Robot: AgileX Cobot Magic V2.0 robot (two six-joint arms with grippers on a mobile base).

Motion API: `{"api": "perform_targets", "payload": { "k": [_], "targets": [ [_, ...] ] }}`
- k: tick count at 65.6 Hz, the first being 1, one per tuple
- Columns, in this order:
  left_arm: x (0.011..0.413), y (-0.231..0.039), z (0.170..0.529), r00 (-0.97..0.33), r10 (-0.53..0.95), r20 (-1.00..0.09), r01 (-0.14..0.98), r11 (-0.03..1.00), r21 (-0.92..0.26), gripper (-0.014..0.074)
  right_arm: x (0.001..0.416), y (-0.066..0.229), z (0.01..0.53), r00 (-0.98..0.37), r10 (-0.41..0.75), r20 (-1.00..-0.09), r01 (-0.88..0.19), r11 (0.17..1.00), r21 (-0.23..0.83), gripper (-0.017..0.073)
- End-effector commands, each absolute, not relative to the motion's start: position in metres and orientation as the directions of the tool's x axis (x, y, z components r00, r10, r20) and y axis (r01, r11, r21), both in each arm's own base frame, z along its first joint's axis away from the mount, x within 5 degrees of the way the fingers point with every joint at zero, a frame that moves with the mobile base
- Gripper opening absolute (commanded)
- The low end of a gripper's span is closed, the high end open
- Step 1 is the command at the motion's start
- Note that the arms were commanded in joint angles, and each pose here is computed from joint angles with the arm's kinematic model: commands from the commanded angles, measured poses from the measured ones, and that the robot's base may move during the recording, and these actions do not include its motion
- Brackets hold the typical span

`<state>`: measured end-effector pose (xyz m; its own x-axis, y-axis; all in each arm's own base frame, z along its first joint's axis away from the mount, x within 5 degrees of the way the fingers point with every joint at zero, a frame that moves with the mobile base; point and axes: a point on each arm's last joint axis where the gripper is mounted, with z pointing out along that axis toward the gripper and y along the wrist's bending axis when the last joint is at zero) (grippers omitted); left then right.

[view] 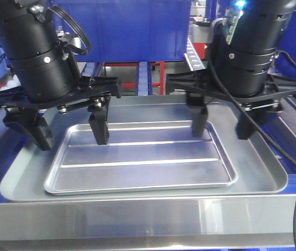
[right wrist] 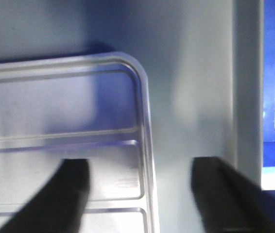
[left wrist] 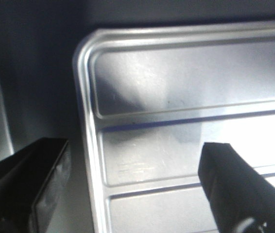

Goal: Grab silver tray and stack on right shelf

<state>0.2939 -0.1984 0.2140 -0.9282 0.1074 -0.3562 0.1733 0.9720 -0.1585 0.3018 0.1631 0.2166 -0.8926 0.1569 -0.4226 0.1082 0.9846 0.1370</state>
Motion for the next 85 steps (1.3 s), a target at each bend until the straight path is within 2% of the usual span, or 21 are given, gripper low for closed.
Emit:
{"api": "perform_targets", "payload": {
  "k": [1, 6, 7, 9, 16, 18, 19, 23, 35, 50, 60, 73, 85],
  "targets": [
    [0.3, -0.2, 0.245, -0.888, 0.073, -0.455, 0.183, 0.962, -0.203, 0.0388, 0.303, 0.163, 0.246, -0.863, 0.169, -0.476, 0.1, 0.981, 0.167, 0.0596],
    [0.304, -0.2, 0.255, -0.889, 0.06, -0.454, 0.172, 0.963, -0.209, 0.0271, 0.302, 0.16, 0.256, -0.875, 0.172, -0.452, 0.126, 0.983, 0.13, 0.0503],
    [0.305, -0.2, 0.258, -0.887, 0.061, -0.458, 0.173, 0.963, -0.208, 0.0205, 0.303, 0.16, 0.26, -0.876, 0.174, -0.45, 0.132, 0.984, 0.123, 0.0449],
    [0.306, -0.2, 0.26, -0.881, 0.066, -0.468, 0.179, 0.963, -0.202, 0.0135, 0.304, 0.16, 0.263, -0.875, 0.172, -0.452, 0.134, 0.984, 0.116, 0.0364],
    [0.309, -0.201, 0.263, -0.861, 0.071, -0.503, 0.195, 0.961, -0.198, -0.0061, 0.308, 0.16, 0.267, -0.854, 0.155, -0.496, 0.109, 0.987, 0.12, 0.0082],
    [0.31, -0.201, 0.263, -0.86, 0.07, -0.505, 0.195, 0.96, -0.199, -0.0094, 0.309, 0.161, 0.268, -0.849, 0.154, -0.505, 0.103, 0.986, 0.127, 0.0032],
    [0.31, -0.201, 0.263, -0.859, 0.07, -0.506, 0.196, 0.96, -0.2, -0.0111, 0.31, 0.162, 0.268, -0.846, 0.154, -0.511, 0.1, 0.986, 0.133, 0.0042],
    [0.312, -0.2, 0.266, -0.849, 0.076, -0.522, 0.203, 0.961, -0.19, -0.009, 0.313, 0.164, 0.271, -0.826, 0.148, -0.544, 0.076, 0.985, 0.153, 0.0075],
    [0.313, -0.191, 0.275, -0.864, 0.063, -0.499, 0.172, 0.969, -0.176, -0.0091, 0.314, 0.168, 0.286, -0.795, 0.155, -0.586, 0.048, 0.98, 0.195, 0.0053],
    [0.294, -0.184, 0.306, -0.786, 0.047, -0.616, 0.223, 0.952, -0.212, -0.0091, 0.296, 0.16, 0.316, -0.733, 0.045, -0.679, -0.094, 0.982, 0.166, 0.0053],
    [0.27, -0.179, 0.314, -0.699, 0.022, -0.714, 0.292, 0.921, -0.258, -0.0091, 0.268, 0.155, 0.331, -0.619, 0.036, -0.784, -0.221, 0.951, 0.218, 0.0053],
    [0.235, -0.161, 0.315, -0.573, -0.041, -0.819, 0.371, 0.877, -0.304, -0.009, 0.223, 0.14, 0.337, -0.42, 0.122, -0.899, -0.397, 0.866, 0.303, 0.0053],
    [0.195, -0.136, 0.316, -0.369, -0.072, -0.927, 0.492, 0.831, -0.26, -0.009, 0.177, 0.119, 0.333, -0.234, 0.121, -0.965, -0.541, 0.808, 0.232, 0.0053]
  ]
}}
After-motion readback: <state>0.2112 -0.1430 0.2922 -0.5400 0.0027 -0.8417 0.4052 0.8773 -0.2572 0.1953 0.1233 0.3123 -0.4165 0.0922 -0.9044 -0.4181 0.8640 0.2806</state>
